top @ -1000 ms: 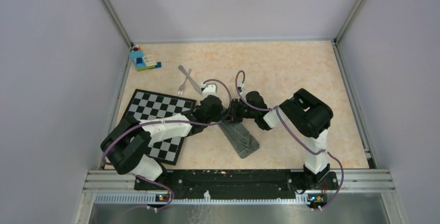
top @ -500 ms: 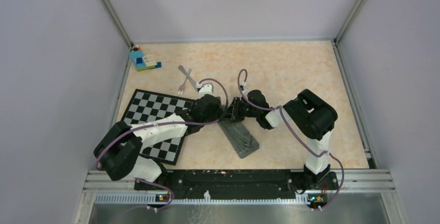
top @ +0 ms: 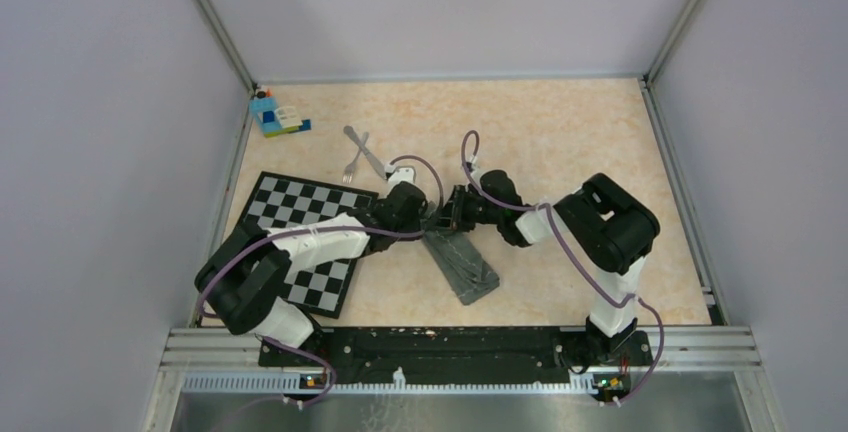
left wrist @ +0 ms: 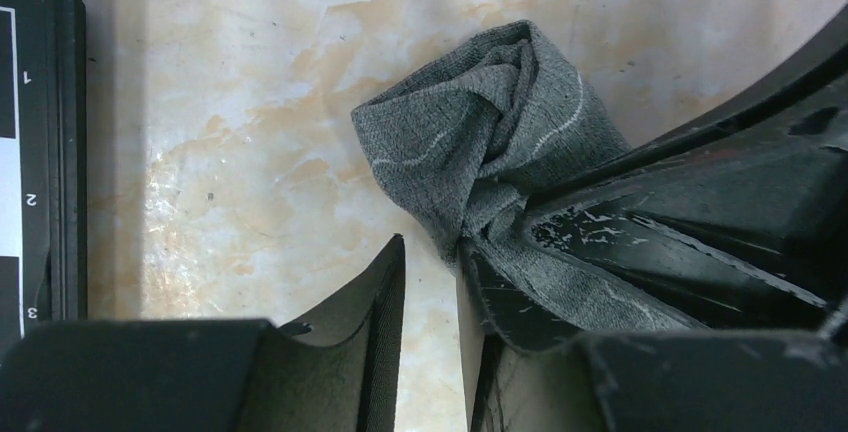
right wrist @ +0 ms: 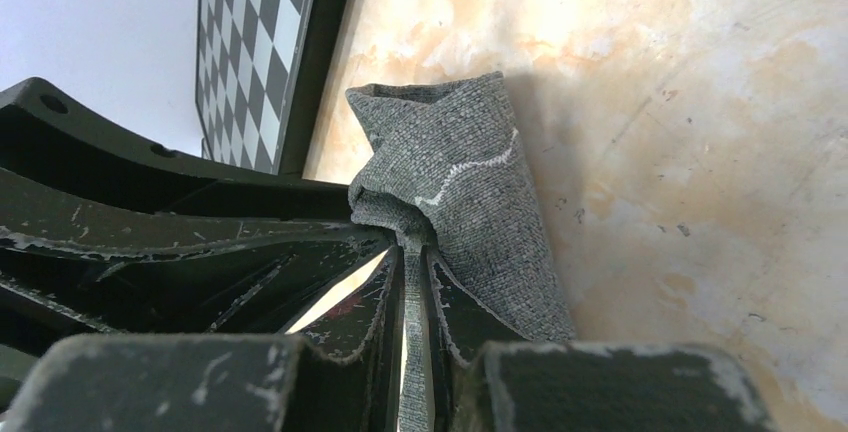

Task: Fold the napkin into a case and place the utensils inside
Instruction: Grasp the top corner of the smaller rectangle folded napkin from the folded napkin.

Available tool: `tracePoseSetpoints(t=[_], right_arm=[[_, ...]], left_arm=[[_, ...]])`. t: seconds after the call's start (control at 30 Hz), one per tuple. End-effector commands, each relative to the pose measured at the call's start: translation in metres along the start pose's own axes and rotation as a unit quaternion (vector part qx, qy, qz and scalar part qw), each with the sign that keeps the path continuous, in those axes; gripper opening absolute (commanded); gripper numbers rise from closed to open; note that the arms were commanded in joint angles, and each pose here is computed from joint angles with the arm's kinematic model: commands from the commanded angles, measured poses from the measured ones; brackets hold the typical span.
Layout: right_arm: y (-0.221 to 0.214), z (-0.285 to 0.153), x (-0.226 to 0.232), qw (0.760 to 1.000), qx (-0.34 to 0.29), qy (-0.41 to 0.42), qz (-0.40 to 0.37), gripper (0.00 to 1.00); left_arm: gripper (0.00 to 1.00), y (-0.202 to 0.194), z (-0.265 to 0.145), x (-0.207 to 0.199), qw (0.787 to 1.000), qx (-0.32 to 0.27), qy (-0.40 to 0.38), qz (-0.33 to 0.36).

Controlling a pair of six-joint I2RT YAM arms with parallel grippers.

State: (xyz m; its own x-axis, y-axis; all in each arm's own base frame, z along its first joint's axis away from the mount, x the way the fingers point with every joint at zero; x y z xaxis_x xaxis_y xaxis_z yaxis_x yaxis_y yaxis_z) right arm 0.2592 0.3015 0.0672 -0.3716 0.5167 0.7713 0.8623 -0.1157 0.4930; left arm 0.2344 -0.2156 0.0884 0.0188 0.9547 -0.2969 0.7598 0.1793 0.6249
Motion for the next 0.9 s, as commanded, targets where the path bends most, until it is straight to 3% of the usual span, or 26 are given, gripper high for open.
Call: tracePoseSetpoints(t=[0.0,0.27,0.4,0.47,0.87], right_arm=[[0.02,-0.006,0.014,0.999,-0.026,0.019,-0.029,0.1],[0.025,-0.002,0.017,0.999,-0.025,0.025,-0.035,0.1],[0.029,0.001,0.018,0.999,-0.023,0.025,-0.041,0.13],[0.031,0.004,0.018,0.999,-0.021,0.026,-0.042,0.13],[0.008,0.033,0.016,0.999,0.016,0.021,-0.026,0.03]], left_arm=[[0.3,0.016,0.005,-0.007,1.0,-0.021,0.012,0.013],[0.29,0.018,0.012,-0.01,0.999,-0.024,0.014,0.02],[0.09,0.019,0.012,-0.011,0.999,-0.025,0.013,0.025],[0.03,0.02,0.011,-0.011,0.999,-0.028,0.009,0.026],[0.0,0.024,-0.002,-0.022,0.997,-0.042,-0.053,0.02]])
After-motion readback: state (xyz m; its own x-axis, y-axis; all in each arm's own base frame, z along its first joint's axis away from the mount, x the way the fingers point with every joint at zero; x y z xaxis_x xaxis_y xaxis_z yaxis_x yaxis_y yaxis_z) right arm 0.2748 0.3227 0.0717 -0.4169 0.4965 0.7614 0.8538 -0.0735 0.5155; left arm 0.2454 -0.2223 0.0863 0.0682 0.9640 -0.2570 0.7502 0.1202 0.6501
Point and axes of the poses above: each gripper's point midway between its finger pads, its own z axis out along the fingers, its own x axis along the line the jaws close on, y = z × x, the point moved 6 cm from there along -z, back along the fingers, and after that the axes turned 6 degrees about -z, right-handed, at the moved point
